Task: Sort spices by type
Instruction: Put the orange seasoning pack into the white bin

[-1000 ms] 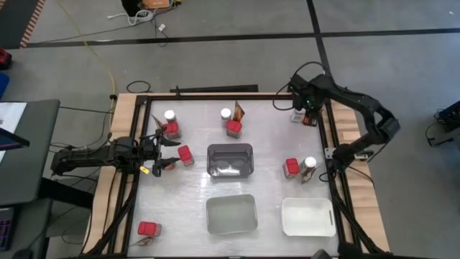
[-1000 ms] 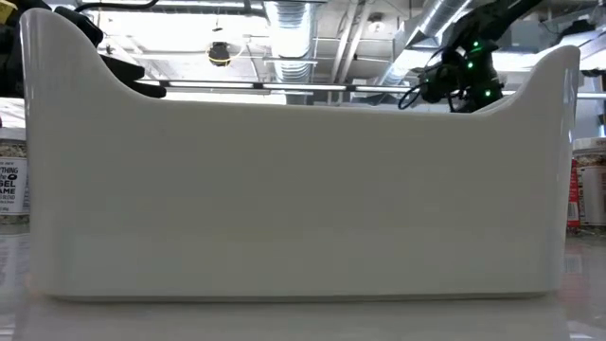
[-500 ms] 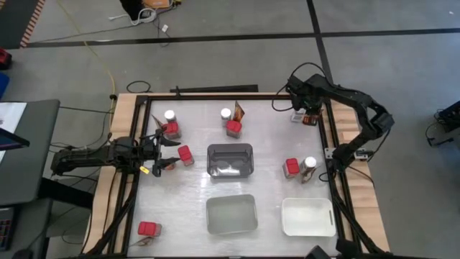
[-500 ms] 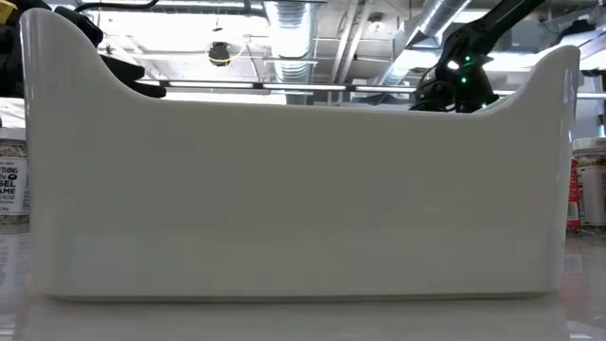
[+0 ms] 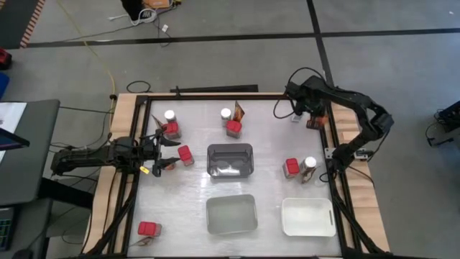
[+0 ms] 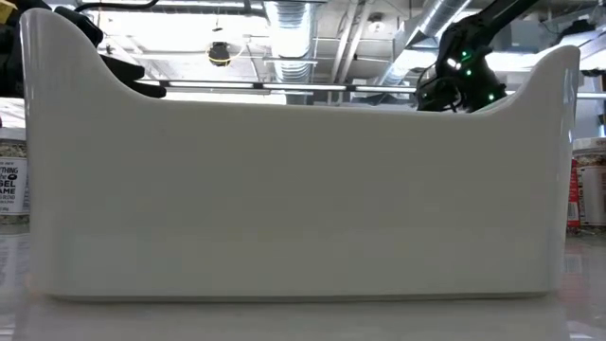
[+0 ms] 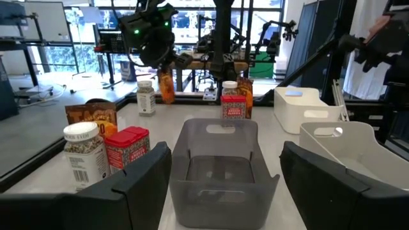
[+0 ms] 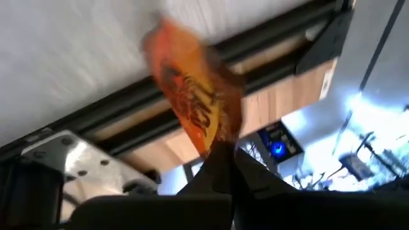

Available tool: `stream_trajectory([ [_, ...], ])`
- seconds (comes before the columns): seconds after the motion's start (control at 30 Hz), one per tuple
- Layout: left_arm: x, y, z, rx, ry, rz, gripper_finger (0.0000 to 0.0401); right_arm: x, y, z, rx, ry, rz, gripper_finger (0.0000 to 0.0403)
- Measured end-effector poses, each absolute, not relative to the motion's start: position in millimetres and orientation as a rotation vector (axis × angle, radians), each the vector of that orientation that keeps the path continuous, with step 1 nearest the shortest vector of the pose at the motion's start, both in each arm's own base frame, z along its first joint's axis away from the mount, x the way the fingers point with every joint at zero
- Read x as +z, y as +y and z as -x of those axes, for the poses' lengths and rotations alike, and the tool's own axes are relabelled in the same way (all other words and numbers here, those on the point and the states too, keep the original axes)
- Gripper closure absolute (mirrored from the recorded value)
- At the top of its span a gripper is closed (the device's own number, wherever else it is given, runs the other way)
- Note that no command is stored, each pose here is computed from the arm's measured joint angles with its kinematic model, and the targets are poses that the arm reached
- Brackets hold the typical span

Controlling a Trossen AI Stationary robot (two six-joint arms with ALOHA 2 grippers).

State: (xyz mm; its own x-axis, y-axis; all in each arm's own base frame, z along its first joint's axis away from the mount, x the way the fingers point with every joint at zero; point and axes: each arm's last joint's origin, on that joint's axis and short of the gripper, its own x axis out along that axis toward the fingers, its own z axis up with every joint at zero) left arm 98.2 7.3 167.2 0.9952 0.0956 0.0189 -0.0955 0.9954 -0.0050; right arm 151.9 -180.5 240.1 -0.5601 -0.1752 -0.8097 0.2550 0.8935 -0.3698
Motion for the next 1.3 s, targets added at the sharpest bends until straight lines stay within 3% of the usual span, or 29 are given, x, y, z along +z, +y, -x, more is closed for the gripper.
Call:
stream_trajectory([
  [0.23, 167, 7, -98, 0.096, -0.019, 0.004, 0.0119, 280, -153, -154, -0.670, 1.963, -0.025, 0.0390],
  [0.7, 167, 7, -98, 0.096, -0.019, 0.004, 0.0119, 368, -66, -142, -0.624, 1.341, -0.064, 0.0390],
  [0.87, 167, 7, -98, 0.096, -0.019, 0.004, 0.0119, 379, -34, -144, -0.554, 1.226, -0.096, 0.0390],
  [1.3, 167, 7, -98, 0.096, -0.019, 0.004, 0.0119, 375, 50, -157, -0.291, 1.161, -0.122, 0.0390],
])
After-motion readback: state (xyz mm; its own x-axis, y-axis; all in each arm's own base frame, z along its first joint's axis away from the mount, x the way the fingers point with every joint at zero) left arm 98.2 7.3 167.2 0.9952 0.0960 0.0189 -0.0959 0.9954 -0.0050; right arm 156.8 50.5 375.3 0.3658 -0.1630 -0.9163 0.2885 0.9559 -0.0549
